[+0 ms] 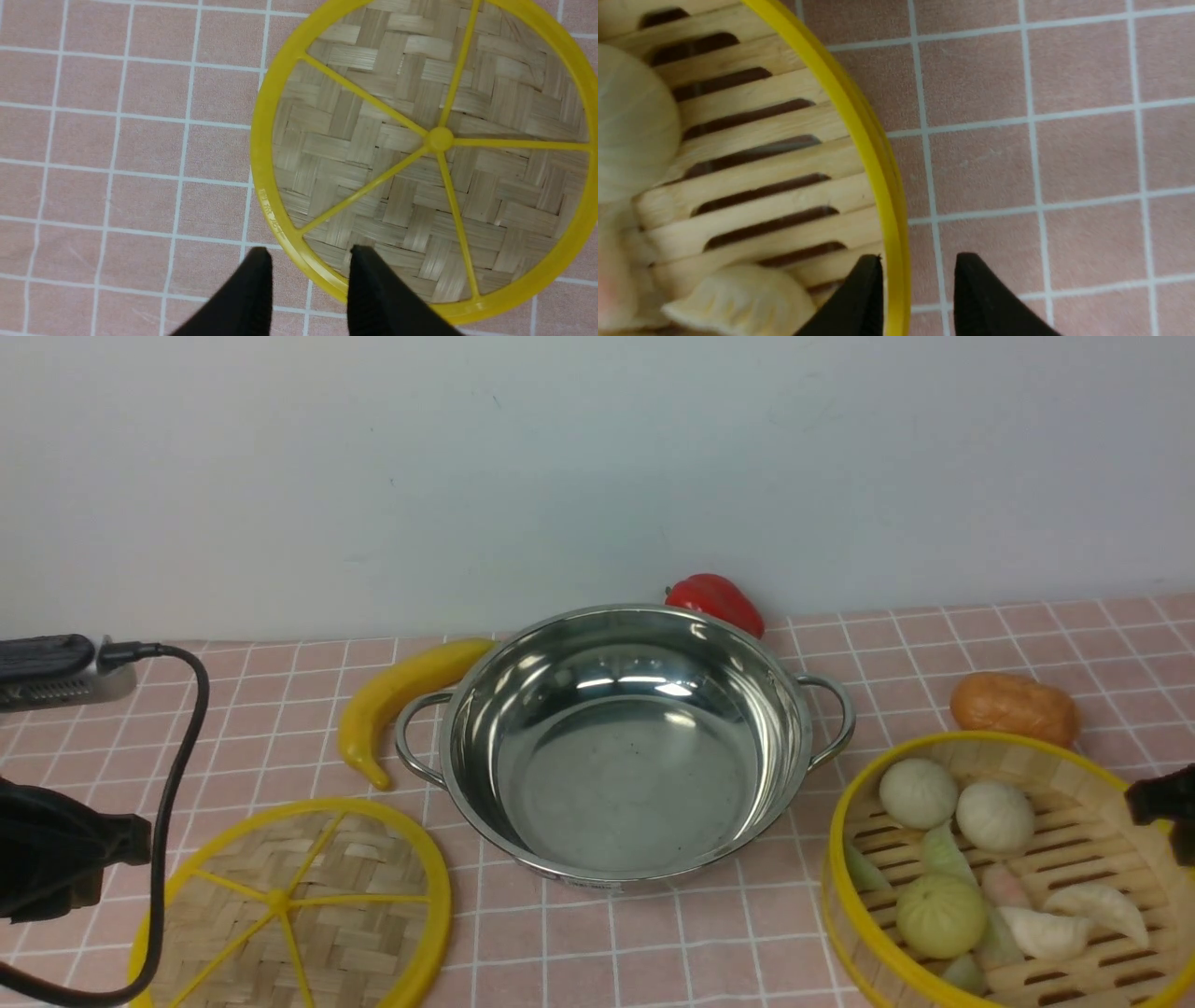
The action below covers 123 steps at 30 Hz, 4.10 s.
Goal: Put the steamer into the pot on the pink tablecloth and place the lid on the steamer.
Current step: 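Reach for and grasp the rim of the bamboo steamer holding the buns with the right gripper, then place the bamboo steamer basket of food into the steel pot with the right gripper, then grasp the bamboo steamer lid lying on the table by its centre knob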
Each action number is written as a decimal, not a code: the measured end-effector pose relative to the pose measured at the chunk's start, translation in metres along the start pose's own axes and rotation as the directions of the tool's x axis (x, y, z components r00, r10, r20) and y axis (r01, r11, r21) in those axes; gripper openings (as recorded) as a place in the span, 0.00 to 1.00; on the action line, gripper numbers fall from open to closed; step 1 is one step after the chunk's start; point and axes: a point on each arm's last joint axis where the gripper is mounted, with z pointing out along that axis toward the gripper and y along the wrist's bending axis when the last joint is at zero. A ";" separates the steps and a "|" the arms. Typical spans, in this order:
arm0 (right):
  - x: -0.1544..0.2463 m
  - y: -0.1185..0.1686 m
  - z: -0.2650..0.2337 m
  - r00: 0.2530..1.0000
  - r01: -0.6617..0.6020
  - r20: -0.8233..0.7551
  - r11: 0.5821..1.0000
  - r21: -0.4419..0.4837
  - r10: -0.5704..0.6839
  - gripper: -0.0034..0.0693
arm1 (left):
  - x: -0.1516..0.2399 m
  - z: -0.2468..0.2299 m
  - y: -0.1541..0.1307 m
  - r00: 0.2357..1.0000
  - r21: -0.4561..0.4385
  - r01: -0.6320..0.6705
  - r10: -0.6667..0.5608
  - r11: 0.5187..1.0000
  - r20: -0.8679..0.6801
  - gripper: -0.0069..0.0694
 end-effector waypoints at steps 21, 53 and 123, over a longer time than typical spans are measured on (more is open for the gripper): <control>0.003 -0.004 -0.013 0.991 0.019 -0.134 0.999 0.043 -0.013 0.12 | 0.000 0.000 0.000 1.000 0.003 0.002 -0.002 1.000 0.000 0.39; -0.142 0.248 -0.043 0.946 0.316 0.158 0.908 -0.275 -0.282 0.12 | 0.000 0.000 -0.002 1.000 0.018 0.007 -0.007 1.000 0.002 0.41; -0.098 0.164 -0.298 0.745 0.406 0.653 0.871 -0.278 -0.139 0.75 | -0.022 0.141 -0.038 0.981 0.285 0.029 0.027 0.958 -0.193 0.40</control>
